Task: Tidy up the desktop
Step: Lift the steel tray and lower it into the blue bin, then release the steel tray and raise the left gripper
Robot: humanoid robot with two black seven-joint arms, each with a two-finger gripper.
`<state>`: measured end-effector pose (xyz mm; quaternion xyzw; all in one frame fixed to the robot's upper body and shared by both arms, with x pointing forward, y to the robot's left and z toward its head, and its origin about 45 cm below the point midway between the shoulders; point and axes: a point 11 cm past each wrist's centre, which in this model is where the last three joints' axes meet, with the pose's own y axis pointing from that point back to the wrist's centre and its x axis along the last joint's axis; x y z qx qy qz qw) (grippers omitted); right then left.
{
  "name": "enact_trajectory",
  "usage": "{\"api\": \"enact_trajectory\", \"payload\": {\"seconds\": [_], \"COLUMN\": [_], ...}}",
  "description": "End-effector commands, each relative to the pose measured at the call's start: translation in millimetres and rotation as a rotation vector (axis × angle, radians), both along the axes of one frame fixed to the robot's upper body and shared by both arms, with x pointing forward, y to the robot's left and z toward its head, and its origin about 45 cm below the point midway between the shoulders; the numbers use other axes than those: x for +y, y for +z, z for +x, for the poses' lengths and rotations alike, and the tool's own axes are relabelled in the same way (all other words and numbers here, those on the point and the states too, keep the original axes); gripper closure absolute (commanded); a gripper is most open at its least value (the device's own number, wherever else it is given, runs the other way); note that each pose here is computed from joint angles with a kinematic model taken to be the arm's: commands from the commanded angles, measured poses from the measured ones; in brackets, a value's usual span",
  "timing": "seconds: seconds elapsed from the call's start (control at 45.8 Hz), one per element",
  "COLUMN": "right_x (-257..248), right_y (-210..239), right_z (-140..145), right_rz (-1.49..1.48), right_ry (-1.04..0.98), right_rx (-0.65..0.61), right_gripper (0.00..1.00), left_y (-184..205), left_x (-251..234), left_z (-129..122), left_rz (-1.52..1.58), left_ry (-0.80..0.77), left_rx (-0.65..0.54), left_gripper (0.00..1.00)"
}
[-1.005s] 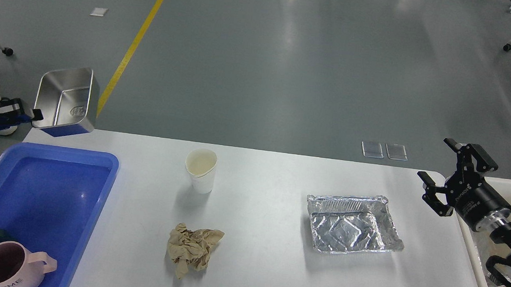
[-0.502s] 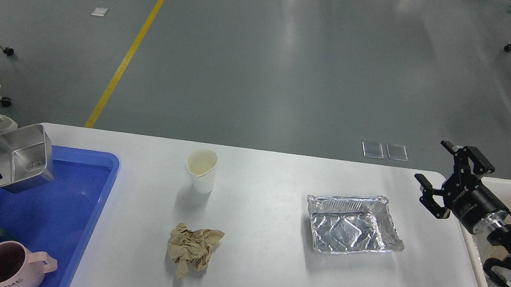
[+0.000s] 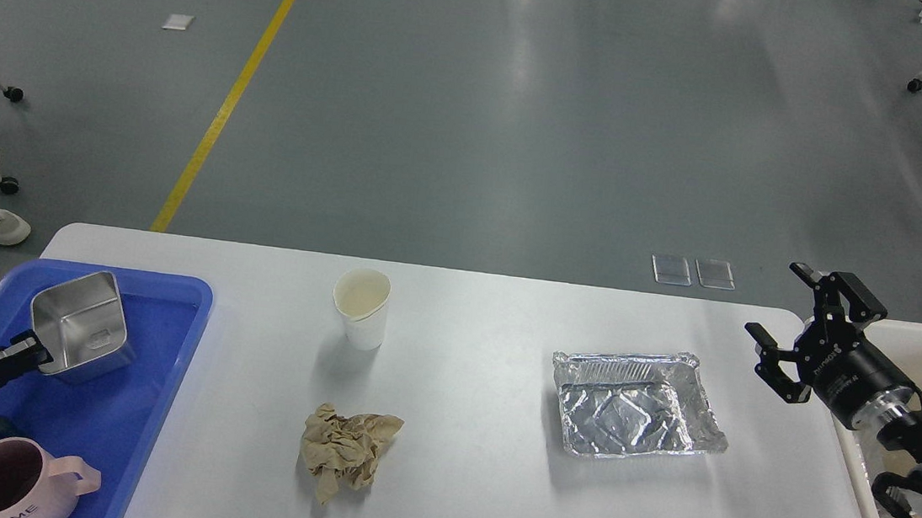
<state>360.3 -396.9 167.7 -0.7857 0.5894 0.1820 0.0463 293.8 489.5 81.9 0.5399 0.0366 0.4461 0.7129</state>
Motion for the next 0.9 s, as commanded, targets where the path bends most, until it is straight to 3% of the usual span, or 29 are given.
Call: {"api": "enact_trajectory", "payload": {"seconds": [0.0, 0.371, 0.655, 0.808, 0.874], "right_x": [-0.2, 0.4, 1.0, 1.1, 1.1], "right_y": [-0.7, 0.2, -0.1, 0.5, 0.5], "right_z": [-0.5, 0.1, 0.1, 0.6, 0.6], "right_rz": [0.000, 0.000, 0.002, 0.002, 0.002], "right_ry": [-0.001, 0.000, 0.001, 0.001, 0.001], "right_rx": [0.002, -0.001, 0.000, -0.002, -0.002], "right_gripper": [0.00, 0.00, 0.00, 0.00, 0.00], "left_y": [-6.7, -5.6, -1.3, 5.0, 13.0], "left_x": [-11.0, -15.6, -13.7, -11.7, -9.0], "left_z": [3.9, 8.6, 12.1, 16.4, 22.0], "left_rz": [-0.015, -0.023, -0.029, -0.038, -0.040], "left_ry": [-0.009, -0.015, 0.001, 0.004, 0.006], "left_rx": [0.001, -0.007, -0.023, -0.048, -0.066], "left_gripper": [0.95, 0.86, 0.49, 0.20, 0.14]}}
